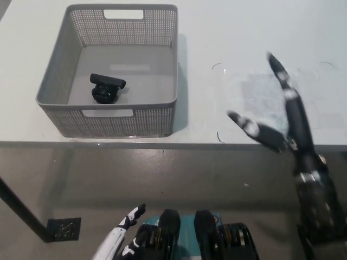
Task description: Use the right hand to pick up a webcam and put it into a container on the left side
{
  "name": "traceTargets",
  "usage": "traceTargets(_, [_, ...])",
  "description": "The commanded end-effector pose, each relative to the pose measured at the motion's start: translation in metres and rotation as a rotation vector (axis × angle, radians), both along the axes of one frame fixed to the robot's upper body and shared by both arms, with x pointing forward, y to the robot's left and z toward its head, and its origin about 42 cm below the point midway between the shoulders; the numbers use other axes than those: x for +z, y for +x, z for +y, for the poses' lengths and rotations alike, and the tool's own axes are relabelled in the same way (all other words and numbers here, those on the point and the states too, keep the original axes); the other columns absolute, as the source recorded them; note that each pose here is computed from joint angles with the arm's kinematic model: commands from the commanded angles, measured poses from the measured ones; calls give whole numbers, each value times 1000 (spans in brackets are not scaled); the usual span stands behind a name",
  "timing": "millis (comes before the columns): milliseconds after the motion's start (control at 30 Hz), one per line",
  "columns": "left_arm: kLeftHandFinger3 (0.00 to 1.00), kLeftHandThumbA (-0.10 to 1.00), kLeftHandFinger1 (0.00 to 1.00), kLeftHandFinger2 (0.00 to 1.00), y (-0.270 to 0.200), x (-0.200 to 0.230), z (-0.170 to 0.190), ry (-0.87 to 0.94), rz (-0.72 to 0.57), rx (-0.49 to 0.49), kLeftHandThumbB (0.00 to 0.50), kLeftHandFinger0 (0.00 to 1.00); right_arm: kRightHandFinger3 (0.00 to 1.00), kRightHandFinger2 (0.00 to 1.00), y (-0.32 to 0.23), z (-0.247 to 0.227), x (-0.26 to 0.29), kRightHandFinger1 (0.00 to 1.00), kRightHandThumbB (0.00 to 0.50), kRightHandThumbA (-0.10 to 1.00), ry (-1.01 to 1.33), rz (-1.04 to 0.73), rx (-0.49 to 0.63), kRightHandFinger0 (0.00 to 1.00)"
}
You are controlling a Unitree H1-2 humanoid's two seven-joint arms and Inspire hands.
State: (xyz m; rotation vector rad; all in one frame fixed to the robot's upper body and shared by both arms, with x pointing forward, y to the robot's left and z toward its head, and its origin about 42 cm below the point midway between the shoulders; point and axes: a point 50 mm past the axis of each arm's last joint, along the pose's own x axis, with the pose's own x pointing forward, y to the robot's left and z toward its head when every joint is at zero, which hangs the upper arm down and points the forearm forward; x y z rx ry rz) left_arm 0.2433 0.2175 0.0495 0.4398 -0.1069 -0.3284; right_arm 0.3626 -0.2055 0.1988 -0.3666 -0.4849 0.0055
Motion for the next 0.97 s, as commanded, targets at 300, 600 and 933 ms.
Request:
traceTargets(300, [1000,944,1000,1000,5,12,21,-87,-62,48,69,1000,1000,1000,-55,-25,-74,1000,269,1000,68,84,29,1000])
traceTargets(600, [1000,984,1000,1000,-20,1,29,-103,-3,102,105,1000,1000,1000,-128,-28,-145,1000,244,994,242,373,46,1000])
traceTargets(933, [1000,1000,1000,1000,-46,-10,34,-114,32,149,98,1000,1000,1000,-174,-31,-180,1000,210,1000,230,513,34,1000])
